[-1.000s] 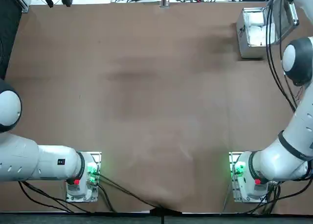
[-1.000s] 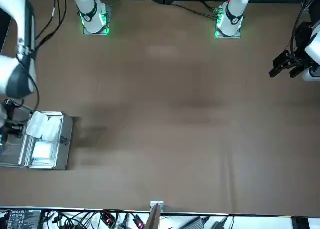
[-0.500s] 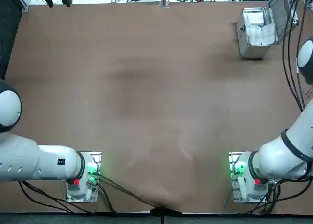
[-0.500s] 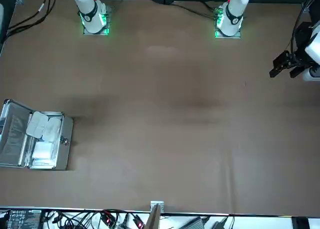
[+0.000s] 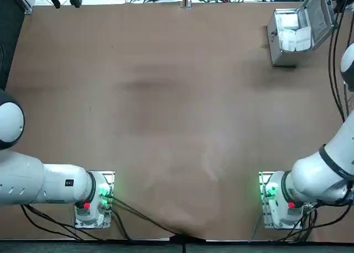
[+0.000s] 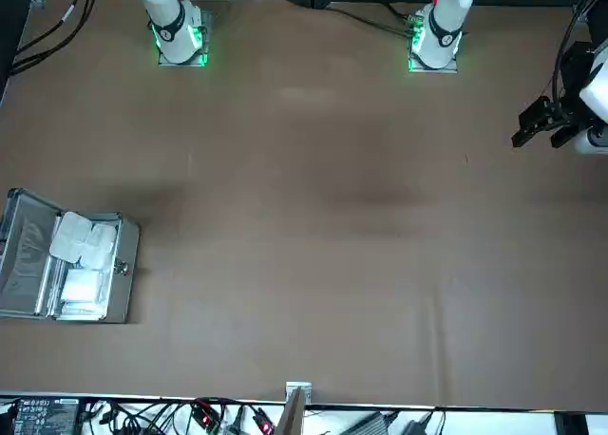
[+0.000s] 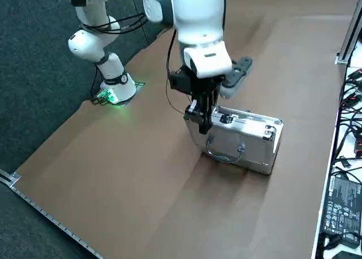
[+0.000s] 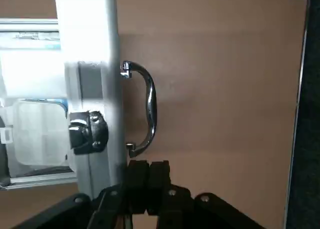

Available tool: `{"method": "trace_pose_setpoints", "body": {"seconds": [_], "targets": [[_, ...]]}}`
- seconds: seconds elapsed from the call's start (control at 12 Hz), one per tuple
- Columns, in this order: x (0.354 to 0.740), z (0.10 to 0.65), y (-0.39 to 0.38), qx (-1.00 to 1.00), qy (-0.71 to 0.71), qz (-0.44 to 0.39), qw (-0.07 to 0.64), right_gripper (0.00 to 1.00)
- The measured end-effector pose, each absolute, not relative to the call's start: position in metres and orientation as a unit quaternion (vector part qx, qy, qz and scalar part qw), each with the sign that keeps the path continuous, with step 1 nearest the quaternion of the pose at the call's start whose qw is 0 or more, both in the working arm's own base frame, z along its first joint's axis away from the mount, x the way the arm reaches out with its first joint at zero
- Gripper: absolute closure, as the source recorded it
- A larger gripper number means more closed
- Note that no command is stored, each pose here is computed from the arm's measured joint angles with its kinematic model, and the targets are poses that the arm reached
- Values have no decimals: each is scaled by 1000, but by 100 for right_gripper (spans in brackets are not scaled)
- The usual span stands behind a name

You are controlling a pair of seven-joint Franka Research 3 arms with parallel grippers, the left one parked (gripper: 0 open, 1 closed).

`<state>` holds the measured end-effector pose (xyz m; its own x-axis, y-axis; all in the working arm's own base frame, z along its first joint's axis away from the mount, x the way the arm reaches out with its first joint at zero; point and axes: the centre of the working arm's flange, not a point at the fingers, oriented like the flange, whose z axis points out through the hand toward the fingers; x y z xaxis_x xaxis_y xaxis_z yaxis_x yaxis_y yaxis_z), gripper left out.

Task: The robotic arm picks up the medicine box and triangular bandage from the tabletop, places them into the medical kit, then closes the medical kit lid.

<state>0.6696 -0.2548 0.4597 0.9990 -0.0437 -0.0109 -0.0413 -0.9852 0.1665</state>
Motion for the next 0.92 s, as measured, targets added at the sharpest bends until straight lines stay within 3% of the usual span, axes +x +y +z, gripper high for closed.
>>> {"method": "trace_pose_setpoints", "body": {"seconds": [0.5,0.92], "targets": [[679,444,-242,998,-19,-3,58,99],[700,446,-169,999,28,6,39,99]]}}
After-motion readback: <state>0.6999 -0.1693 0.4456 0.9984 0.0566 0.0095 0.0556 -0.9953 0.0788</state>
